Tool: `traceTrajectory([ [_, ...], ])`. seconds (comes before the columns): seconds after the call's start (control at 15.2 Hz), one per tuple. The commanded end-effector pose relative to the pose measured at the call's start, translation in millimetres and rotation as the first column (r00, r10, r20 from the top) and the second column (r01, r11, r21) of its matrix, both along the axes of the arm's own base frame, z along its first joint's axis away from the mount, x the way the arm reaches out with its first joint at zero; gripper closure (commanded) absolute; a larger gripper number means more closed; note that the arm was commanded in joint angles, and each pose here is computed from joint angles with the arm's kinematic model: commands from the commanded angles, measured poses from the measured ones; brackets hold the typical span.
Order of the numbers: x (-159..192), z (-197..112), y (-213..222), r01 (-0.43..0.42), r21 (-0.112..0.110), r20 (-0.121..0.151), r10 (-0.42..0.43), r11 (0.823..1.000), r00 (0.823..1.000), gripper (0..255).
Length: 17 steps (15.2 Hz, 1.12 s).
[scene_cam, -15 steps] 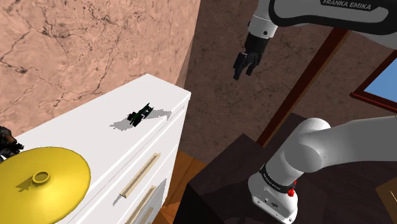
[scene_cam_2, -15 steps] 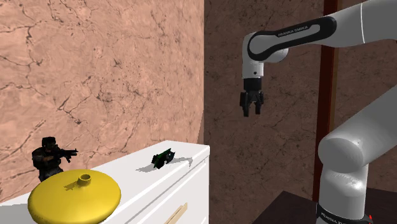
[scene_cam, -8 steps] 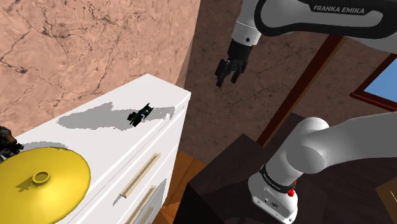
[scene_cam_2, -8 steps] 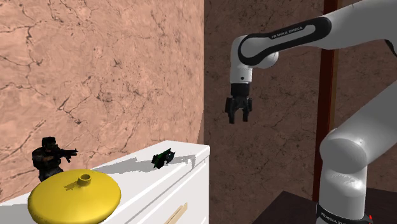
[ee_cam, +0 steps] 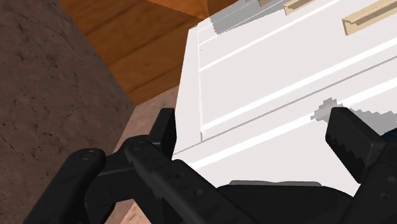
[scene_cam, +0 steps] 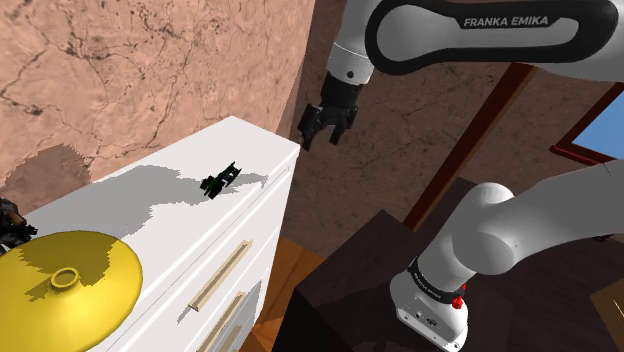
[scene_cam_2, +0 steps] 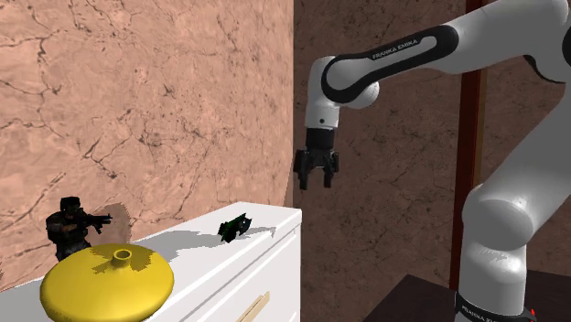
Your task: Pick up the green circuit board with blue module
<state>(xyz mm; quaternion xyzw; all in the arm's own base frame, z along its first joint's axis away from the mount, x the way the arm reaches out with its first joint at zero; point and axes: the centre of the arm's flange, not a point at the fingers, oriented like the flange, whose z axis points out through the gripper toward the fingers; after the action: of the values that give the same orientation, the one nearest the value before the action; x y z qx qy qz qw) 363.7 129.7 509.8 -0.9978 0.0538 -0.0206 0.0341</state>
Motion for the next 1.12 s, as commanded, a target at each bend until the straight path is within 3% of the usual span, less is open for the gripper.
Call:
traceTrajectory([
  [0.0,3.5,-5.2,24.3,0.007,0.016,0.007,-0.007,1.0,1.0,0],
  [1.06,53.1,-38.1,206.0,0.046,0.131,0.054,-0.053,0.99,0.997,0],
])
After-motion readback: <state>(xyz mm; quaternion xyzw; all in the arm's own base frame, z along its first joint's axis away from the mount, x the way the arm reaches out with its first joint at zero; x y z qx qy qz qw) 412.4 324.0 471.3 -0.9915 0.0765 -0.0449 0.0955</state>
